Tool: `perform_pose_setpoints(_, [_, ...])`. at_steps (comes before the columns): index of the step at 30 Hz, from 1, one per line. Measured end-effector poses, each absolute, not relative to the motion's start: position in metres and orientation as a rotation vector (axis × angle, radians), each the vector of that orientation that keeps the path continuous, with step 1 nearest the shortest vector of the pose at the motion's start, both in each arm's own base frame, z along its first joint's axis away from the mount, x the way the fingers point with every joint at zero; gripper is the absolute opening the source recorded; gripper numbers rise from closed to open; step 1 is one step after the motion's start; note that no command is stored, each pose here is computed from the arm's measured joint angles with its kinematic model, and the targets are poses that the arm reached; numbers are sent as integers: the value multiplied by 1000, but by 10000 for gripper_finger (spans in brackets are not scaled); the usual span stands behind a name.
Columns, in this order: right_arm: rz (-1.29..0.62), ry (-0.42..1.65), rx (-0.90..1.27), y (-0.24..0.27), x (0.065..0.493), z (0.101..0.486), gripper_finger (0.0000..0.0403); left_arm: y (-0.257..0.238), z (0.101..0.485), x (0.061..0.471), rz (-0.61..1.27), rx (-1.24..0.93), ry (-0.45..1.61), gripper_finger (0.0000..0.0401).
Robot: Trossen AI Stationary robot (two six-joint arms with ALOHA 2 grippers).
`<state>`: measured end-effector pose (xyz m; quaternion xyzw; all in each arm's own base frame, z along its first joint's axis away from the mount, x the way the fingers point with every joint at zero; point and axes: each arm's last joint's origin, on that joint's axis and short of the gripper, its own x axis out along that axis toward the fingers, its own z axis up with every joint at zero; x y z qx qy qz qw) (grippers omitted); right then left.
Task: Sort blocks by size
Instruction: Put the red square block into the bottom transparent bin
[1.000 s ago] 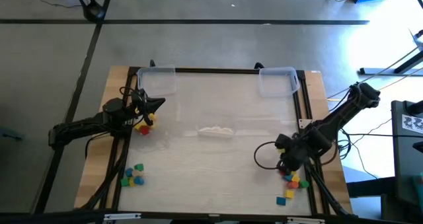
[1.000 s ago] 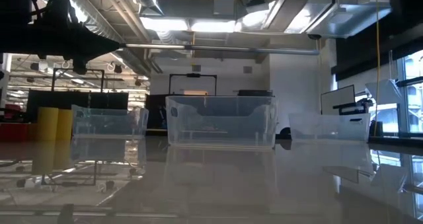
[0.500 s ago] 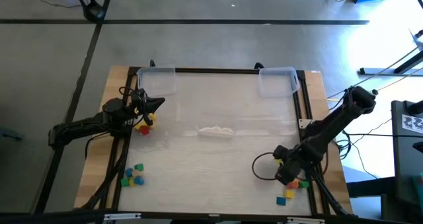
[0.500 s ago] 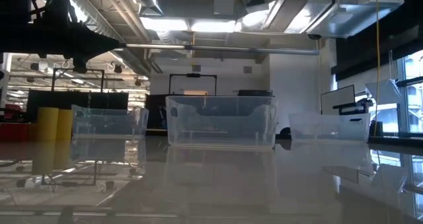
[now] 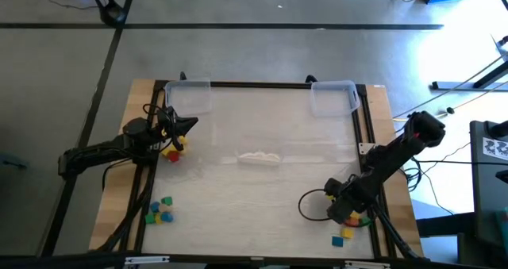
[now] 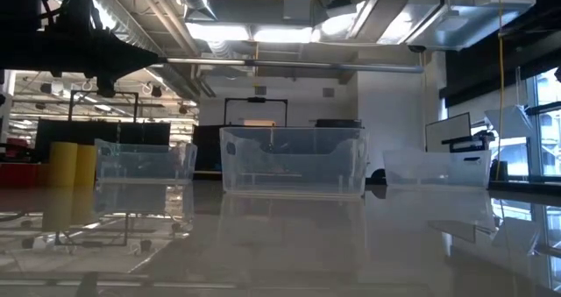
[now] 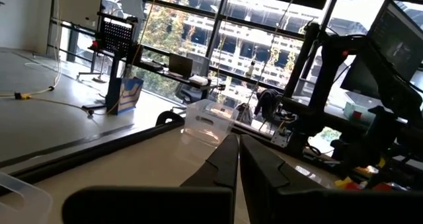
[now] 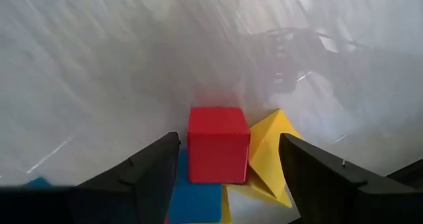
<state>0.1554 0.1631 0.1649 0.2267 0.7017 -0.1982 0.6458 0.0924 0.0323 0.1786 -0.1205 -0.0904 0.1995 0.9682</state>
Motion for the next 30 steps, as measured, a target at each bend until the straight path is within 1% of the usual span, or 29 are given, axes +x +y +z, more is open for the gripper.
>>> perform_pose_setpoints(3, [-465, 1607, 498, 164, 156, 161, 257, 32, 179, 92, 403, -244, -183, 5])
perform_pose_setpoints(6, [-464, 1617, 477, 165, 157, 157, 241, 32, 179, 92, 403, -244, -182, 5])
perform_pose_setpoints(15, [-416, 1666, 436, 168, 159, 150, 150, 32, 179, 92, 403, -239, -182, 5])
perform_pose_setpoints(17, [-415, 1663, 432, 168, 159, 150, 136, 32, 179, 92, 404, -239, -182, 5])
perform_pose_setpoints(20, [-394, 1666, 416, 168, 159, 150, 134, 32, 179, 92, 403, -239, -182, 5])
perform_pose_setpoints(26, [-366, 1695, 436, 164, 164, 152, 152, 32, 179, 92, 403, -239, -182, 5])
perform_pose_setpoints(30, [-263, 1739, 470, 161, 177, 162, 142, 32, 178, 92, 404, -238, -179, 5])
